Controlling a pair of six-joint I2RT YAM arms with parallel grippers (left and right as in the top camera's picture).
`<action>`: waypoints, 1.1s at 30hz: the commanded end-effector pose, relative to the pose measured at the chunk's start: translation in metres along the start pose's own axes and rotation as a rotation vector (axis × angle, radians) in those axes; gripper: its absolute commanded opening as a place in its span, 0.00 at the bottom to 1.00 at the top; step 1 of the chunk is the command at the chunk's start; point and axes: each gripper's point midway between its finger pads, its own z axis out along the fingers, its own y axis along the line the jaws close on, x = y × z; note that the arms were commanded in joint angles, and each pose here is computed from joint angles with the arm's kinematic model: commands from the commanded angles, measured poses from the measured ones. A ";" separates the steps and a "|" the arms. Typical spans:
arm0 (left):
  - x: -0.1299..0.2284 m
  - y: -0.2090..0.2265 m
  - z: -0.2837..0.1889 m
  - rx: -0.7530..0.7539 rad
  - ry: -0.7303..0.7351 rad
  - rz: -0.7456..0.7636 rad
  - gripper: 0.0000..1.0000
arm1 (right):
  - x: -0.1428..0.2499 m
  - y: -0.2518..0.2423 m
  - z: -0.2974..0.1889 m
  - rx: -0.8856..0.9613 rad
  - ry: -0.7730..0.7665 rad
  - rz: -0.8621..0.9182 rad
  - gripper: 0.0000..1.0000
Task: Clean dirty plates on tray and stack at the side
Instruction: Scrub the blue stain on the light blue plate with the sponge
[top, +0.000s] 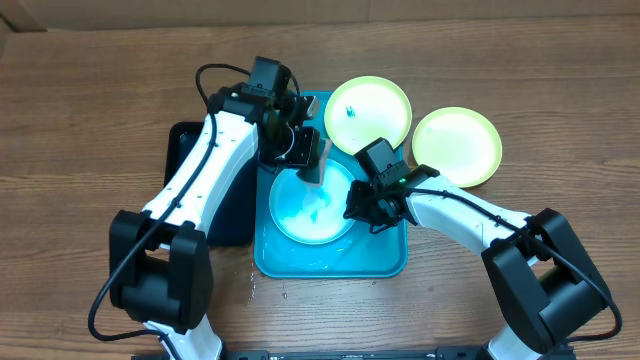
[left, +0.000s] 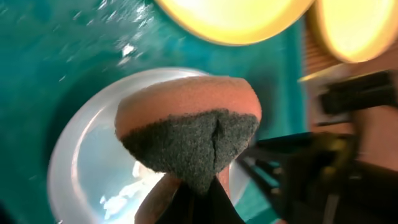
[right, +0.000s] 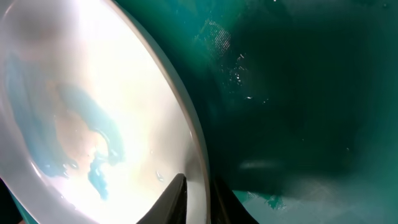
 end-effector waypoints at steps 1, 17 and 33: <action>0.011 0.019 0.008 -0.124 0.034 0.024 0.04 | -0.002 0.001 -0.002 0.005 -0.033 -0.004 0.15; 0.059 0.072 0.059 -0.278 0.088 -0.083 0.04 | -0.005 -0.004 -0.001 0.028 -0.053 -0.003 0.04; 0.005 -0.020 0.038 0.273 -0.026 -0.085 0.04 | -0.001 -0.003 -0.001 0.017 -0.035 -0.002 0.04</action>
